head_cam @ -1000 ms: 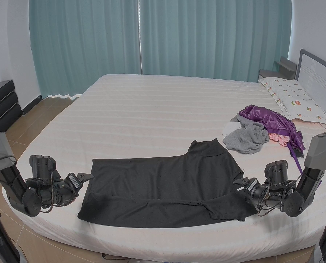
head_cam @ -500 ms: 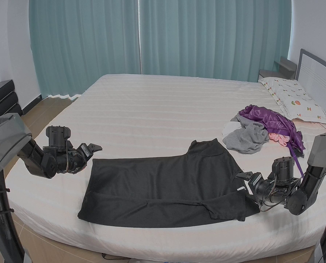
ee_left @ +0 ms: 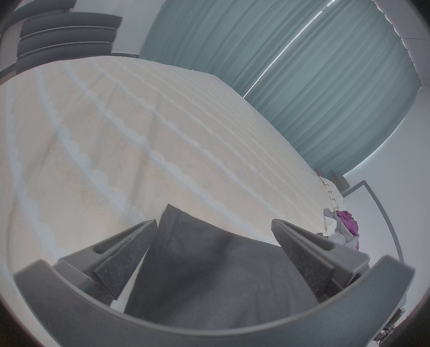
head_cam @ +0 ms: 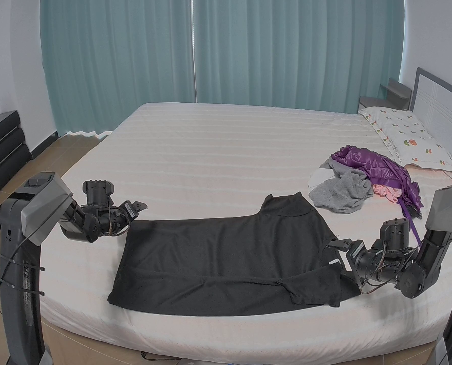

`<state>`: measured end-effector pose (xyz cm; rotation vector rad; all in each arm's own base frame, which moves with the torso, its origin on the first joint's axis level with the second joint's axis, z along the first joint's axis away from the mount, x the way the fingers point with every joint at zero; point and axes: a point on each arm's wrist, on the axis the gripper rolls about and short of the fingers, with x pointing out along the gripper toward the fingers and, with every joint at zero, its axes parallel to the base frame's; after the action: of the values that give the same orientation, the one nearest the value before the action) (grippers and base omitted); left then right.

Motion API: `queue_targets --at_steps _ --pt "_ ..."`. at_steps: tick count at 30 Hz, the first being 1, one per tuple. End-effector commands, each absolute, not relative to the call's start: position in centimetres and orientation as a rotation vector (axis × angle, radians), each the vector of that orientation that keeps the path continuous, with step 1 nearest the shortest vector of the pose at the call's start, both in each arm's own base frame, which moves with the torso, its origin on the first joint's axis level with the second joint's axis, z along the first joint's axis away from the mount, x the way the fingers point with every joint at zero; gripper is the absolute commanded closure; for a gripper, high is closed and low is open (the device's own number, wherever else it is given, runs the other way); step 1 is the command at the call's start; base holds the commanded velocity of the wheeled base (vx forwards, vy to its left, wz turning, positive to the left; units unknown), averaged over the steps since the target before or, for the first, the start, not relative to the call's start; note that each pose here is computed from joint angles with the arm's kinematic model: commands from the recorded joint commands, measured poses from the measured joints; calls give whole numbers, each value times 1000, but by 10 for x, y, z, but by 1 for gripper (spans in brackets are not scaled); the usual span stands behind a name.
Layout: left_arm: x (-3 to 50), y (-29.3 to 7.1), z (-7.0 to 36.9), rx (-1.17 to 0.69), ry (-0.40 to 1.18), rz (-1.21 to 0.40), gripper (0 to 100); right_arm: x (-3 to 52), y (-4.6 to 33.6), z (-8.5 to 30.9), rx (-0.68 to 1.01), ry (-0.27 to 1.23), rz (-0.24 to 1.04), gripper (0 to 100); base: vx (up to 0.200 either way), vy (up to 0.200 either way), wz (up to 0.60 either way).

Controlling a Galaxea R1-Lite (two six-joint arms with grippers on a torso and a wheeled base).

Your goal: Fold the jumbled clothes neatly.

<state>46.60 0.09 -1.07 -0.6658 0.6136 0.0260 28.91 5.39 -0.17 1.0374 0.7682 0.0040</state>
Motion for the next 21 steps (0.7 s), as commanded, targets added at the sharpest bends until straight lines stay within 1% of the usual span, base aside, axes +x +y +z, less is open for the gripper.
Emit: queue_targets --at_steps 1,21 --pt "472 9 -32 -667 629 56 0 289 55 -9 1036 782 2 0 0 0 0" --pt "485 4 -43 -654 614 72 0 289 56 -9 1038 777 7 0 0 0 0"
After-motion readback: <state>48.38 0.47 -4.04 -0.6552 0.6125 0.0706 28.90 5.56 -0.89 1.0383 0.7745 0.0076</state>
